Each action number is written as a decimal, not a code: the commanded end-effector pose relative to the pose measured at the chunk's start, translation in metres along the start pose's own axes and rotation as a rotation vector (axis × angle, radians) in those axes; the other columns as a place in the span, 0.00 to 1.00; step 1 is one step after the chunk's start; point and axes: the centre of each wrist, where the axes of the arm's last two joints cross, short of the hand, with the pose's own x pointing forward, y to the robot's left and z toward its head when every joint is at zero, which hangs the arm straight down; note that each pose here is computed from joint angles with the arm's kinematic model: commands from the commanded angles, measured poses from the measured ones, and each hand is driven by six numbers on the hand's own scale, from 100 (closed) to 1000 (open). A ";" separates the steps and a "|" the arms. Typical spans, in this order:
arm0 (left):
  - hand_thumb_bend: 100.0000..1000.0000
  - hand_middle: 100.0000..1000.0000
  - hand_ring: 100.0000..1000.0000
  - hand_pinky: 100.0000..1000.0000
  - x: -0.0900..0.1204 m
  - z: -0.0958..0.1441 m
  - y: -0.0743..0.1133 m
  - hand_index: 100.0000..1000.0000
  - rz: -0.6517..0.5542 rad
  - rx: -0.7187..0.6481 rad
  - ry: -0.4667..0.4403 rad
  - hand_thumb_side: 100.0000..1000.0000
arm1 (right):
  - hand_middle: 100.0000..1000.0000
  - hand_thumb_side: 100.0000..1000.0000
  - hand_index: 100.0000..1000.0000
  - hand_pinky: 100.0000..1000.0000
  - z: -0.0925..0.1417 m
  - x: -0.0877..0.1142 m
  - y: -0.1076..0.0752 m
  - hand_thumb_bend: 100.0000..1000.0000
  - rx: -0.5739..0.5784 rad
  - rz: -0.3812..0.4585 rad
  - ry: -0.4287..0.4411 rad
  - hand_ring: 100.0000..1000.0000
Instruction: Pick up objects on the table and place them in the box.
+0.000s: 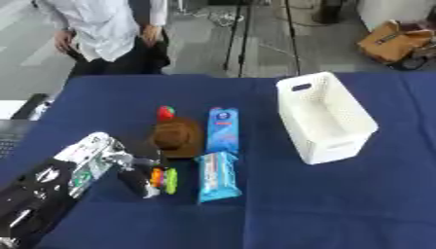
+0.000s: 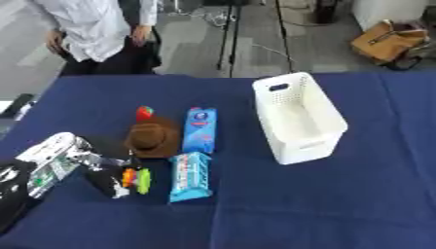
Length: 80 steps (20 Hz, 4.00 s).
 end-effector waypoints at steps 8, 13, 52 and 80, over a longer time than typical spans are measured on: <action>0.03 0.42 0.48 1.00 -0.004 0.000 0.000 0.64 -0.011 -0.044 0.029 0.54 | 0.80 1.00 0.75 0.84 -0.004 0.000 -0.009 0.00 -0.036 0.010 -0.014 0.89; 0.03 0.41 0.46 1.00 -0.007 0.008 0.012 0.63 -0.032 -0.016 0.054 0.48 | 0.80 1.00 0.76 0.84 -0.004 -0.001 -0.009 0.00 -0.035 0.010 -0.013 0.89; 0.00 0.38 0.42 1.00 0.003 0.064 0.099 0.57 -0.126 0.126 0.082 0.35 | 0.80 1.00 0.75 0.85 -0.002 -0.004 -0.008 0.00 -0.051 0.024 -0.003 0.89; 0.00 0.35 0.40 1.00 0.048 0.098 0.194 0.54 -0.207 0.347 0.056 0.18 | 0.80 1.00 0.75 0.85 -0.001 -0.004 -0.007 0.00 -0.054 0.015 -0.003 0.89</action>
